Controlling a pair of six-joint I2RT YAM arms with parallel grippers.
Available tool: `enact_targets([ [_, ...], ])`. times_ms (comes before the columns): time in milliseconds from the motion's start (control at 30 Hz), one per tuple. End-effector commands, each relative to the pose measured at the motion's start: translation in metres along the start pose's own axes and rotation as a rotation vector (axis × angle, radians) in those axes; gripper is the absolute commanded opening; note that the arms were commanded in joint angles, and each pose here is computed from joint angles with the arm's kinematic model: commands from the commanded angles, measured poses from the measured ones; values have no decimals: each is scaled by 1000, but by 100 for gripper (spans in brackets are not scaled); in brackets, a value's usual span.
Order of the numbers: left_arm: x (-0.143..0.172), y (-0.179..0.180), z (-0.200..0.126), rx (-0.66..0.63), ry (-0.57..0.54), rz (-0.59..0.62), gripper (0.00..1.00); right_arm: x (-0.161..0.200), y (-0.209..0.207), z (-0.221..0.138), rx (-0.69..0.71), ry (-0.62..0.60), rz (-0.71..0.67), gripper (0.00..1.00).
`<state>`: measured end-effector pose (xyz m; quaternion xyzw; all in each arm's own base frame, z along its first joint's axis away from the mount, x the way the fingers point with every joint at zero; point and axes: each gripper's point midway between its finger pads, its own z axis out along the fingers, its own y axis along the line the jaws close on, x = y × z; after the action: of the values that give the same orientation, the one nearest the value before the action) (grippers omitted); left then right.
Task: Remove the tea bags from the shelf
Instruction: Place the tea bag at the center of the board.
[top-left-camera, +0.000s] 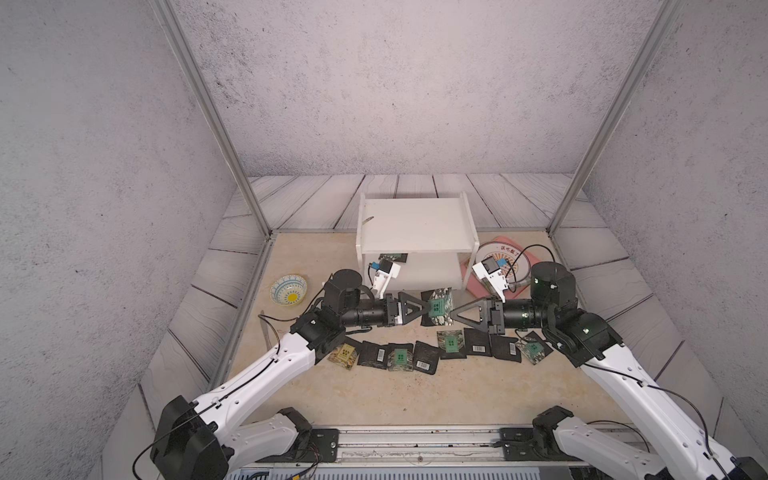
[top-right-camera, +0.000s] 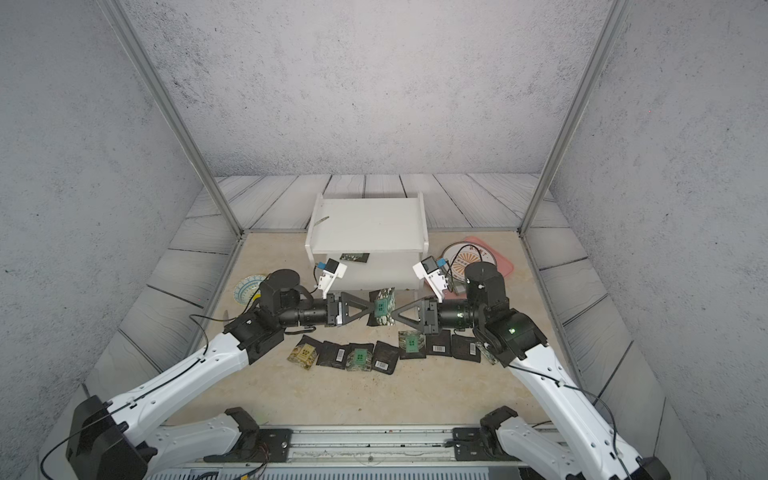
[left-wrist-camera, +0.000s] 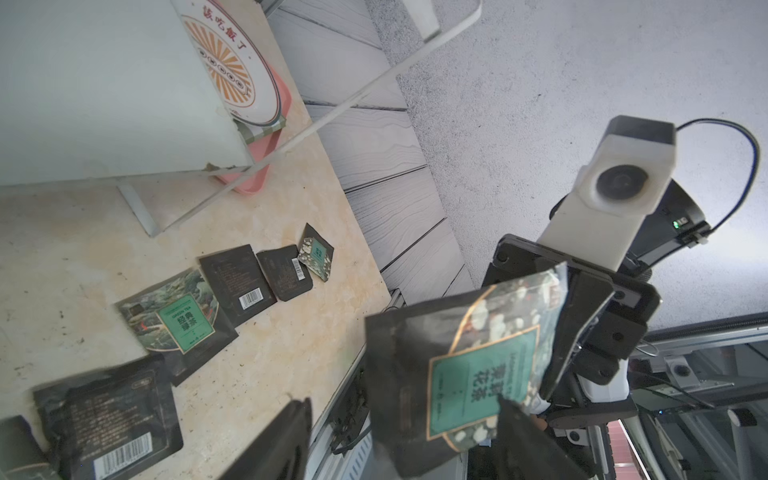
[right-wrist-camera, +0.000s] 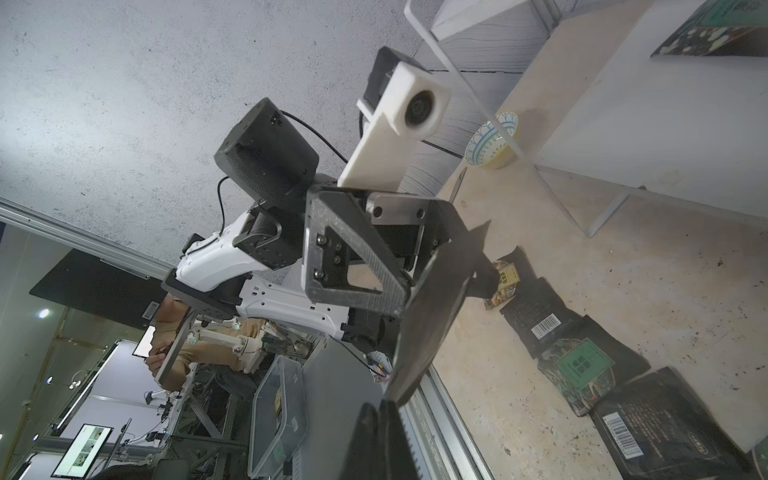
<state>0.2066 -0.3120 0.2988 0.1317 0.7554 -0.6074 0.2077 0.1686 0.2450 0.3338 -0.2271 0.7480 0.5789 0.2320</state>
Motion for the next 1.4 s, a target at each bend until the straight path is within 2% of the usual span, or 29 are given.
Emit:
enact_targets([
  [0, -2, -19, -2, 66, -4, 48, 63, -2, 8, -3, -19, -23, -33, 0],
  [233, 2, -18, -5, 75, -9, 44, 39, -8, 4, 1, -13, -35, -25, 0],
  [300, 4, -13, -5, 52, -9, 37, 42, -10, 4, 2, -17, -39, -19, 0],
  [400, 6, -1, -7, -1, -19, 24, 54, -12, 8, 1, -30, -41, -22, 0],
  [600, 3, 1, -5, 3, -35, 22, 76, -10, 11, 0, -44, -41, -35, 0],
  [833, -1, -17, 0, 90, -15, 38, 78, -8, 8, 4, -71, -18, -20, 0],
  [1033, -3, -29, -1, 136, -10, 62, 68, -9, 6, 6, -67, -16, -20, 0],
  [1367, 0, -23, -10, 99, -47, 49, 41, -10, 1, 6, -41, -25, -22, 0],
])
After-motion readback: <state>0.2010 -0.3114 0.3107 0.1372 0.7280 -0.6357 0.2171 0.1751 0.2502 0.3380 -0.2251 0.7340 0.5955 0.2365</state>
